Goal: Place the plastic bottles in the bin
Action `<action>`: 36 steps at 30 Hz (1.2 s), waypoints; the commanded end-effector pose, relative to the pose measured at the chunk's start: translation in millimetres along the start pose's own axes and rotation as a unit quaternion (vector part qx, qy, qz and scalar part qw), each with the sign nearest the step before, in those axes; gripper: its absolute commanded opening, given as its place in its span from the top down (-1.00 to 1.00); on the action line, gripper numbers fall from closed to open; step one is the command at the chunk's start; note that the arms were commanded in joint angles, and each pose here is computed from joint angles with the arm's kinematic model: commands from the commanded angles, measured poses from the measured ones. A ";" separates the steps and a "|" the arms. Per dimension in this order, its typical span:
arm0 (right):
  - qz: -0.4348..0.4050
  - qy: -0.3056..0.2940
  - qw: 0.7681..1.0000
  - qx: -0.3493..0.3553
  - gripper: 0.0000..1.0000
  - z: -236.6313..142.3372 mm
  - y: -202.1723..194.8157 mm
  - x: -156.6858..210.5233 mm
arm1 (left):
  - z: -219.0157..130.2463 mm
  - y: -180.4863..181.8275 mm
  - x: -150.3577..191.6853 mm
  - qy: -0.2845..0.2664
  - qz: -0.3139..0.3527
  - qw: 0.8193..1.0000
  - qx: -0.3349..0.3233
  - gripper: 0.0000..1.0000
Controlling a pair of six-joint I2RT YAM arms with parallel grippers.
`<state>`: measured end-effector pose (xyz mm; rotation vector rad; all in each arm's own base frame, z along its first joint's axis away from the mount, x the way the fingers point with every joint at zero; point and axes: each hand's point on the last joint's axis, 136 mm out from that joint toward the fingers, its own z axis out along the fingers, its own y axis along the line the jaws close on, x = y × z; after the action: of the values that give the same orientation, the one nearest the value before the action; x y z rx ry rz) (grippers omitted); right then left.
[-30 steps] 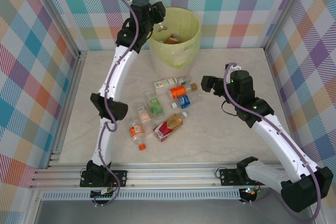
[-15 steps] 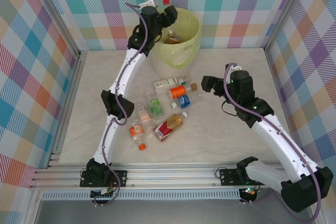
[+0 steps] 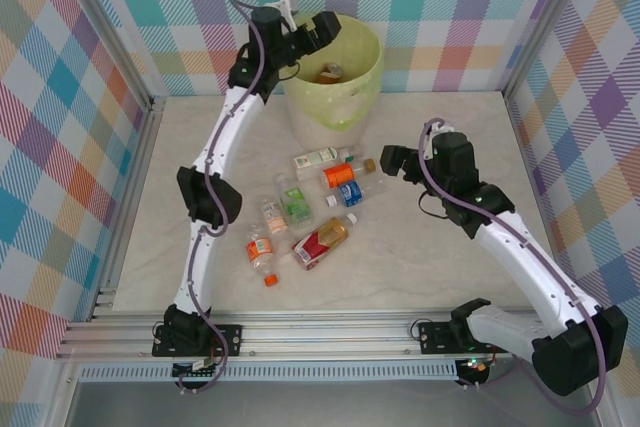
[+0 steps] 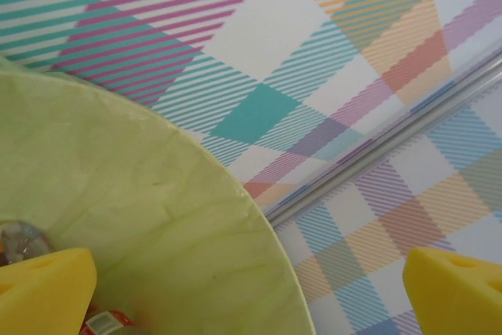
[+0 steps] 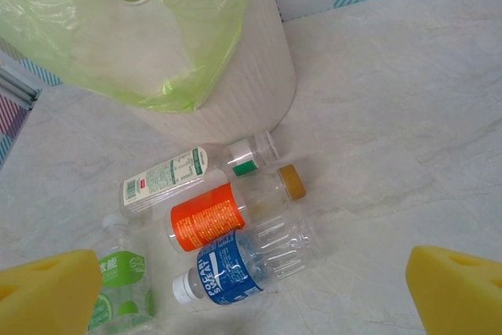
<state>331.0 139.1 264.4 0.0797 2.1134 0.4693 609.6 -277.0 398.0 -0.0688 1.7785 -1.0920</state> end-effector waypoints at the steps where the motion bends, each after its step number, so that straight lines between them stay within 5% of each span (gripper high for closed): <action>1: 0.002 0.009 1.000 -0.002 -0.99 8.9 0.7 6.3 | -50.4 -40.1 -54.9 -0.044 -0.026 0.998 0.041 -1.00; 12: 0.055 0.048 0.996 0.043 -0.99 45.2 -18.2 35.3 | -91.3 -33.8 -53.4 -0.064 -0.039 0.997 -0.008 -1.00; 20: 0.150 0.044 0.982 0.106 -0.99 60.5 -48.8 63.1 | -131.2 34.5 -24.9 -0.077 -0.095 0.975 -0.185 -1.00; 29: 0.296 0.075 0.945 0.115 -0.99 79.4 -56.6 105.5 | -140.1 40.4 -3.6 -0.071 -0.137 0.973 -0.174 -1.00; 36: 0.322 0.116 0.936 0.086 -0.99 99.9 -39.0 115.4 | -188.3 47.3 24.4 -0.083 -0.127 0.970 -0.188 -1.00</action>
<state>343.1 143.6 99.9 0.8405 2.3537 0.5876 492.0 -152.0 326.6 -0.6337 1.9606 -0.8610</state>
